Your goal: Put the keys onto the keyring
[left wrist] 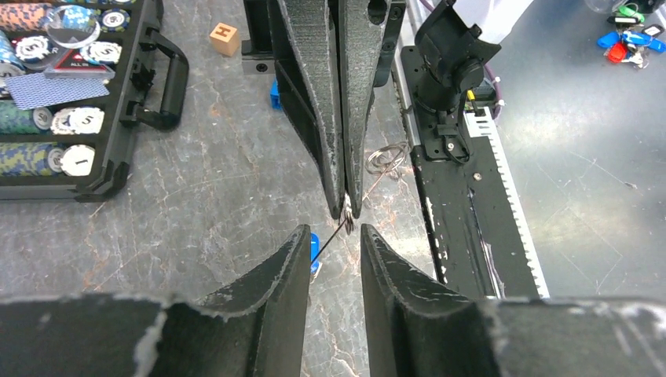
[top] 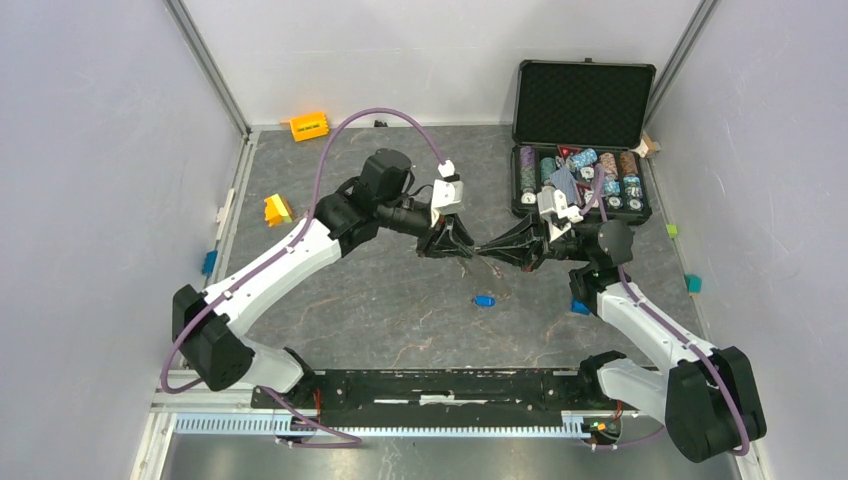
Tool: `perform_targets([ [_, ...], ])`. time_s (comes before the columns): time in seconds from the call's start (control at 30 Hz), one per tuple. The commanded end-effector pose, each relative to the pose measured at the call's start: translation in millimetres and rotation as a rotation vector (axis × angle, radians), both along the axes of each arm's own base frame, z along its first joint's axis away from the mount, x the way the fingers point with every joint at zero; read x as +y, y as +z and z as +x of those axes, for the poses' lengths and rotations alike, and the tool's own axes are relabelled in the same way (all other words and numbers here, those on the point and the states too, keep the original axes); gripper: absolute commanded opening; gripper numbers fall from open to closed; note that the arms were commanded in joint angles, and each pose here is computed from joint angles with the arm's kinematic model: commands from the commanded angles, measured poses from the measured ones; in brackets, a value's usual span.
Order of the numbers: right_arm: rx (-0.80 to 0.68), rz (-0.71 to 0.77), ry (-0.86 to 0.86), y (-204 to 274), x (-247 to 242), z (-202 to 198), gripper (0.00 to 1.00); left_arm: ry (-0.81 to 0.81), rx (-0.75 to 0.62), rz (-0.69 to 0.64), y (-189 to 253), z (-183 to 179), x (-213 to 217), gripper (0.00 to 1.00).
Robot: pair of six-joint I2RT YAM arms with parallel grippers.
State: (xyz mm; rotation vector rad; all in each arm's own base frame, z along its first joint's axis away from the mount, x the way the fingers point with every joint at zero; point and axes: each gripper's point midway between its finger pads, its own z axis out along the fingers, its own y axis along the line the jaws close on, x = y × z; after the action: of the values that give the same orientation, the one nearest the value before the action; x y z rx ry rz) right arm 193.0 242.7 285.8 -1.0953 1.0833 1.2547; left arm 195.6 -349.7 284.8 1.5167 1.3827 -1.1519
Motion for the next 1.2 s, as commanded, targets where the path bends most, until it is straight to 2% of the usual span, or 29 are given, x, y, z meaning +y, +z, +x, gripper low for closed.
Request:
perform_targets([
  [0.0,-0.059,0.001,-0.023,6,0,3,0.0,-0.046,-0.012,-0.027,3,-4,-9,0.35],
  [0.2,-0.054,-0.022,-0.044,1,1,9,0.0,-0.044,-0.004,-0.018,1,-4,-13,0.23],
  [0.4,-0.056,-0.021,-0.046,3,1,9,0.0,-0.032,-0.013,-0.001,-7,-4,-13,0.03],
  [0.5,-0.054,-0.025,-0.053,3,0,11,0.0,-0.025,-0.027,0.006,-11,-4,-10,0.02],
  [0.67,-0.054,-0.079,-0.091,-6,0,22,0.06,0.036,-0.054,0.024,-15,5,-6,0.02],
  [0.77,-0.06,-0.105,-0.117,-8,-1,28,0.0,0.069,-0.068,0.028,-14,9,-4,0.02],
  [0.97,-0.055,-0.127,-0.152,-10,-2,36,0.0,0.073,-0.12,0.041,-16,13,0,0.02],
  [1.17,-0.053,-0.141,-0.179,-11,-3,40,0.0,0.055,-0.098,0.036,-18,9,-2,0.02],
])
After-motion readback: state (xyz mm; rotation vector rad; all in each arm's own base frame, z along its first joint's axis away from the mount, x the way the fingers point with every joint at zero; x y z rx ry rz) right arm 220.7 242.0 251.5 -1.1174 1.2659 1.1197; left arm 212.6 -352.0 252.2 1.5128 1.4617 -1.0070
